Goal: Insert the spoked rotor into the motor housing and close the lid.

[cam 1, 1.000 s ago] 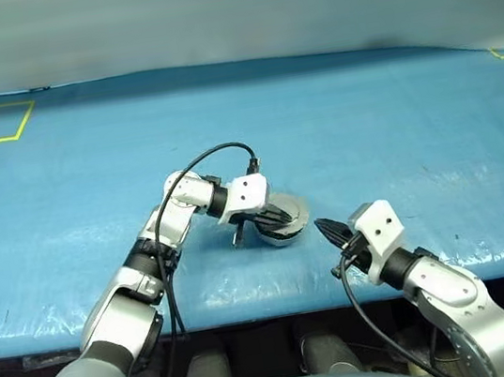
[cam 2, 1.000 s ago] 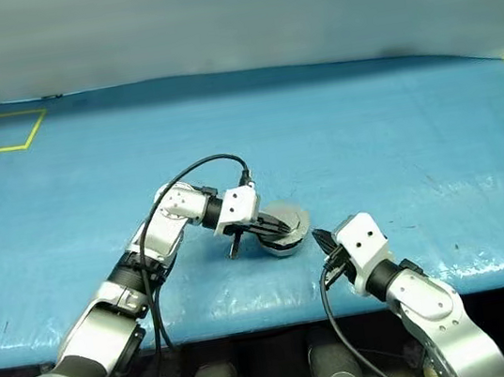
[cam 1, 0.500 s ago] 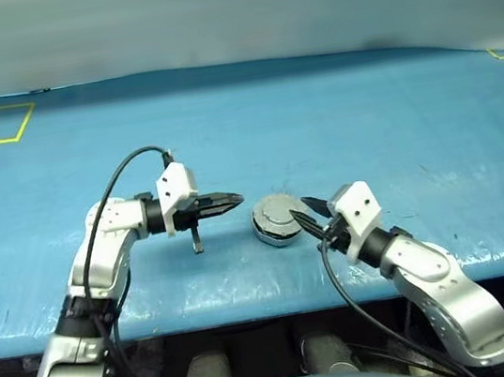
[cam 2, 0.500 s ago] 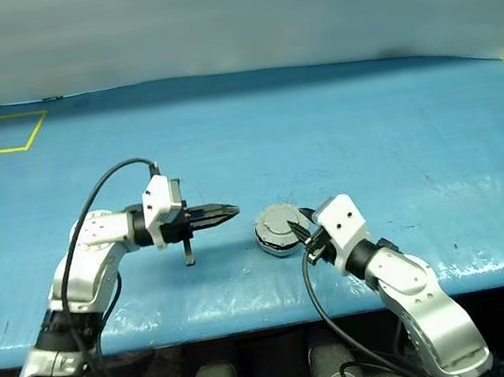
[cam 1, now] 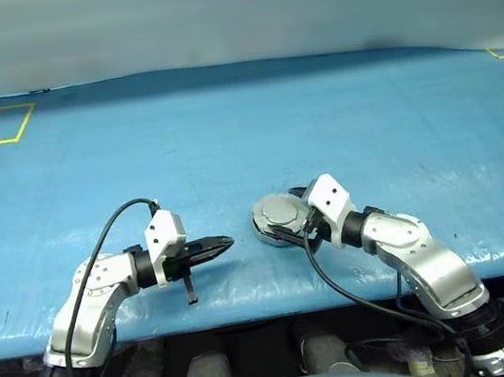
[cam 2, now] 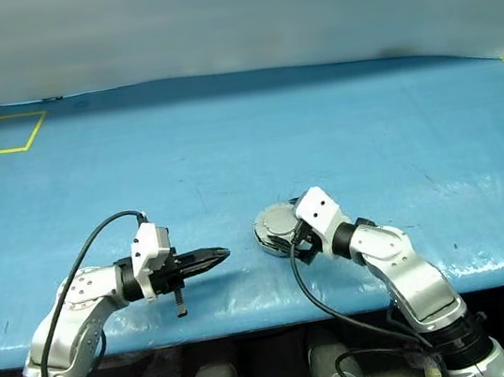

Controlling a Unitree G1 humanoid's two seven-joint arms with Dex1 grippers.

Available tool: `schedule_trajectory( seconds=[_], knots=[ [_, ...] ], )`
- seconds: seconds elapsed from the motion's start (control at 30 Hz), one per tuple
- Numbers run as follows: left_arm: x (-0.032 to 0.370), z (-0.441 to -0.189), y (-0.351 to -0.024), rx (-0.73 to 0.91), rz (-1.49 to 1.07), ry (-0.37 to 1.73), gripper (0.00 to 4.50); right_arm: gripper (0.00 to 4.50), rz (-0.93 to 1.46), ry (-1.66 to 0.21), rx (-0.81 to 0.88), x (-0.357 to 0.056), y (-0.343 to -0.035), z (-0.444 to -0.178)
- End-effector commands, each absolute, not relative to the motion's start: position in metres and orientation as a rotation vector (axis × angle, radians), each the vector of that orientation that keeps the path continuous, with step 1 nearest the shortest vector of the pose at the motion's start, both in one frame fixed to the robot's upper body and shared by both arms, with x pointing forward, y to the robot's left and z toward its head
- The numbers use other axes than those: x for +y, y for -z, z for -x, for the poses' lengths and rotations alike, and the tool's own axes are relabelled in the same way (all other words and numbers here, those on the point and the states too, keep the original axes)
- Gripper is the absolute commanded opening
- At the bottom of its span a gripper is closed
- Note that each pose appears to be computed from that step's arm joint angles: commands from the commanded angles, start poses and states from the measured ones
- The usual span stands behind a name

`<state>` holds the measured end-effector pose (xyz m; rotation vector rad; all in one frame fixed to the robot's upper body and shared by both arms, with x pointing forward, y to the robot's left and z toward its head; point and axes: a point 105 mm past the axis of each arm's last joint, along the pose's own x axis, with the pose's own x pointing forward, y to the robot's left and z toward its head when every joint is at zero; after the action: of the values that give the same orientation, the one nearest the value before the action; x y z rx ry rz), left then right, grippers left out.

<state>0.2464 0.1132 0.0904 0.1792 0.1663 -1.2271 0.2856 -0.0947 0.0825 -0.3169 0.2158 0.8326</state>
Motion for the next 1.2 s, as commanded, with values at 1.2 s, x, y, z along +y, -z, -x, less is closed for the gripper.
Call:
schedule_trajectory(
  seconds=[1.2],
  knots=[
    [0.105,-0.265,-0.096,0.132,-0.223,1.169,0.0,3.04,0.225,-0.774,0.111,-0.086,-0.097,-0.292]
  ],
)
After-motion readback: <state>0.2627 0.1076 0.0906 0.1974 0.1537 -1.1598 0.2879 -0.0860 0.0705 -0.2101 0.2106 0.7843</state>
